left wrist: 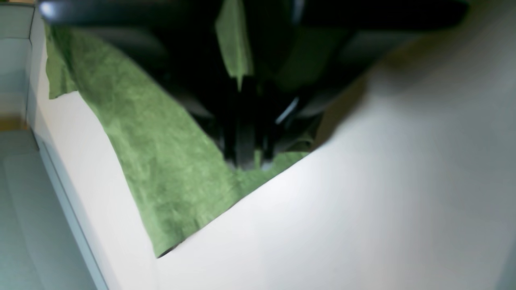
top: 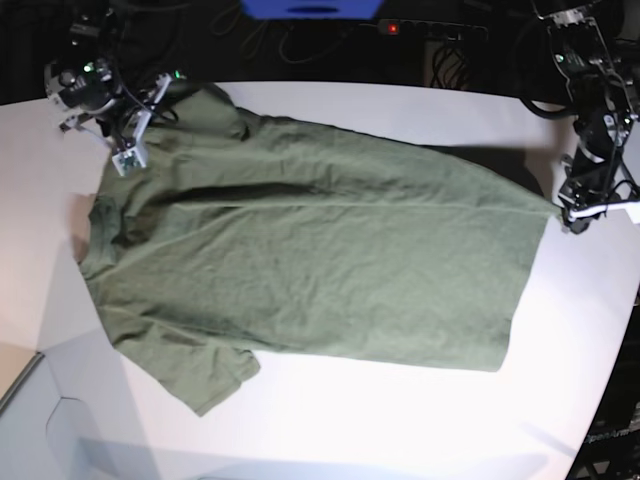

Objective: Layout the t-shirt on the table in an organized manner, then fold the t-shirt properly
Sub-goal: 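Lift the shirt high with both grippers and swing it over the table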

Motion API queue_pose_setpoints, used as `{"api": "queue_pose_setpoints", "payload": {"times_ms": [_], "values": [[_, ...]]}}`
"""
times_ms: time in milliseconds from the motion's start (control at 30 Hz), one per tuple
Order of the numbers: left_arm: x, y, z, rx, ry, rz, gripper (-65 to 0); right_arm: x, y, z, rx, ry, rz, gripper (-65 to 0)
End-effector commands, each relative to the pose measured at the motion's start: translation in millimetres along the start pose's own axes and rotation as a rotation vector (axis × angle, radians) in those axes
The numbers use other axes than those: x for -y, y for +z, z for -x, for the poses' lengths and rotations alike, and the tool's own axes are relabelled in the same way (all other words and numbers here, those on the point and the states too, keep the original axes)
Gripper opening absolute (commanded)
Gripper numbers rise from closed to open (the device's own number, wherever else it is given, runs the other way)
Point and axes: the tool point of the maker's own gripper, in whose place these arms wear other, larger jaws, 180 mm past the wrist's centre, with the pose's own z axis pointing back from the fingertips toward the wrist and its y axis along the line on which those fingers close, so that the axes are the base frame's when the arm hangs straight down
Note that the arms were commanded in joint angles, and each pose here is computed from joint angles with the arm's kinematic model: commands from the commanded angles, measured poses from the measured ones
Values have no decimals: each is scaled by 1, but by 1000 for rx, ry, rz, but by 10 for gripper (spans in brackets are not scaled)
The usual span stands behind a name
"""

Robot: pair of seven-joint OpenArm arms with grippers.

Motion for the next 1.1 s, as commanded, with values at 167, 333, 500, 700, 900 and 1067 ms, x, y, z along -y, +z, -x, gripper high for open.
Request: {"api": "queue_pose_setpoints", "payload": {"times_ms": [167, 333, 500, 700, 900, 1067], "values": [[30, -11, -31, 69, 15, 69, -649, 47, 15, -58, 148, 5, 113, -650], [61, -20, -43, 85, -6, 135, -649, 77, 29, -101, 247, 18, 186, -650], [88, -39, -43, 52, -49, 182, -649, 111, 49, -149, 348, 29, 264, -650], [146, -59, -67, 60, -158, 275, -649, 155, 62, -199, 422, 12, 312, -650], [235, -78, -109, 135, -349, 352, -649, 204, 77, -252, 480, -43, 321, -650], [325, -87, -157, 202, -411, 417, -649, 238, 120, -314, 559, -5, 362, -650]]}}
